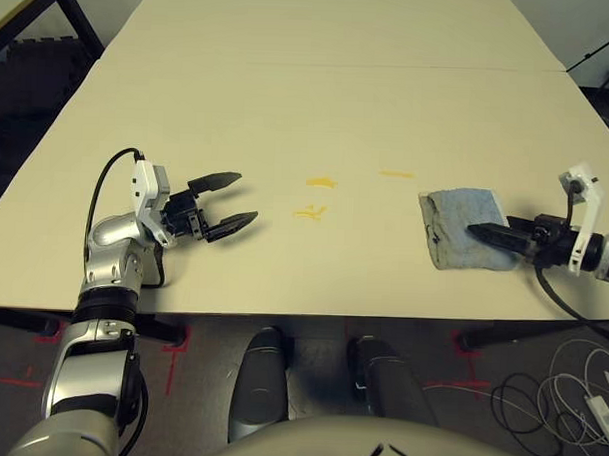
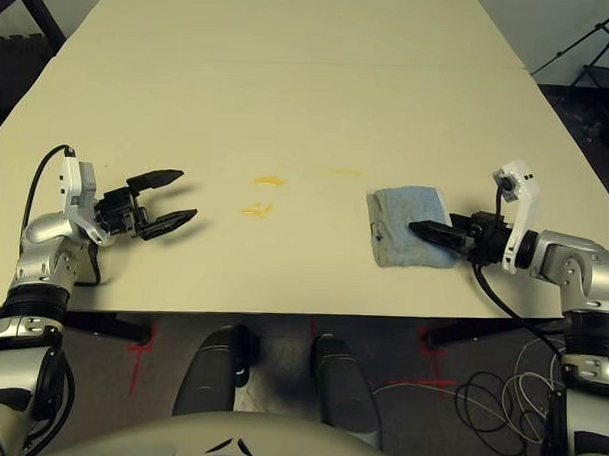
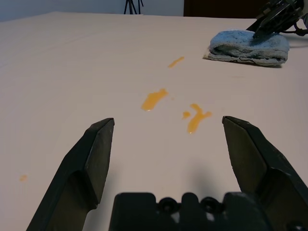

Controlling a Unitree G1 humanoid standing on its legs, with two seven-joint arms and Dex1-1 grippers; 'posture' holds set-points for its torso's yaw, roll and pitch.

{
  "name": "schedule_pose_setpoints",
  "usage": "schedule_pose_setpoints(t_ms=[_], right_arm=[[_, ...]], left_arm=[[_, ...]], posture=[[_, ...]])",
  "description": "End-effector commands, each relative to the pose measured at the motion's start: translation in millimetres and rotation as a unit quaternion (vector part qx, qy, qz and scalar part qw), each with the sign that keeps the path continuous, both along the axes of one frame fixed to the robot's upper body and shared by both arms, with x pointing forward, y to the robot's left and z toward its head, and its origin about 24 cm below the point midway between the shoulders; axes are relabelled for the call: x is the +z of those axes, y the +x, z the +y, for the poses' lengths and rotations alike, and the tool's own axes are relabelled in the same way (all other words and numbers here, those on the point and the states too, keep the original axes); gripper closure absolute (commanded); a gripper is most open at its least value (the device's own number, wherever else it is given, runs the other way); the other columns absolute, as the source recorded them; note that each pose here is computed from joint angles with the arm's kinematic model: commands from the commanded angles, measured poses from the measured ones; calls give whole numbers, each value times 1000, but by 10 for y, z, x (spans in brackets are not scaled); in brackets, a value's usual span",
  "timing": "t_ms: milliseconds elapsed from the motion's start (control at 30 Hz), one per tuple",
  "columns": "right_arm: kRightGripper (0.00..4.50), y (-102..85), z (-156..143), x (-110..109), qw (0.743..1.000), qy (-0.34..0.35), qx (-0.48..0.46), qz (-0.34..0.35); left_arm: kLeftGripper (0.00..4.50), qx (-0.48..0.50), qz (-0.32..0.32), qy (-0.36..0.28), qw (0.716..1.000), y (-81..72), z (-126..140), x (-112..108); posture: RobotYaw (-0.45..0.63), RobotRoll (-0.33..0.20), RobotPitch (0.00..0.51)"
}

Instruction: Wipe the water off the table with a rag.

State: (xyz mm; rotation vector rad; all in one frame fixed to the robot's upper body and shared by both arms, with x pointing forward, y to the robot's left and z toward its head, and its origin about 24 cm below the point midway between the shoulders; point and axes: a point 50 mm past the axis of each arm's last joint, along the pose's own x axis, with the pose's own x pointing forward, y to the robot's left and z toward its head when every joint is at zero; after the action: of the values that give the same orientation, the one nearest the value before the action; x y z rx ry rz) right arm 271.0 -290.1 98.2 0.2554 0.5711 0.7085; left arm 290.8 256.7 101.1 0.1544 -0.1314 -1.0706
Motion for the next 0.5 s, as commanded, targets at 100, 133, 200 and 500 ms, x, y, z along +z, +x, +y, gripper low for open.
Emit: schedule_pose_setpoints(t_ms=[100,133,200,500], right_arm=[[33,-24,175,-243,998,-1,17,52],[33,-23,188,-256,998,-2,17,54],[33,-23,206,-279,998,-4,18,57],[2043,-36,158,-343,998,-22,4,64]], left_arm=[[0,-7,10,10,1000,-16,-19,-55],[0,-7,10,10,1000,-16,-20,-55],[0,-7,9,10,1000,-16,-22,-55],[0,-6,8,11,1000,-3,-21,-51]], posture=[[185,0,162],[184,0,163],[184,0,163],[181,0,163]])
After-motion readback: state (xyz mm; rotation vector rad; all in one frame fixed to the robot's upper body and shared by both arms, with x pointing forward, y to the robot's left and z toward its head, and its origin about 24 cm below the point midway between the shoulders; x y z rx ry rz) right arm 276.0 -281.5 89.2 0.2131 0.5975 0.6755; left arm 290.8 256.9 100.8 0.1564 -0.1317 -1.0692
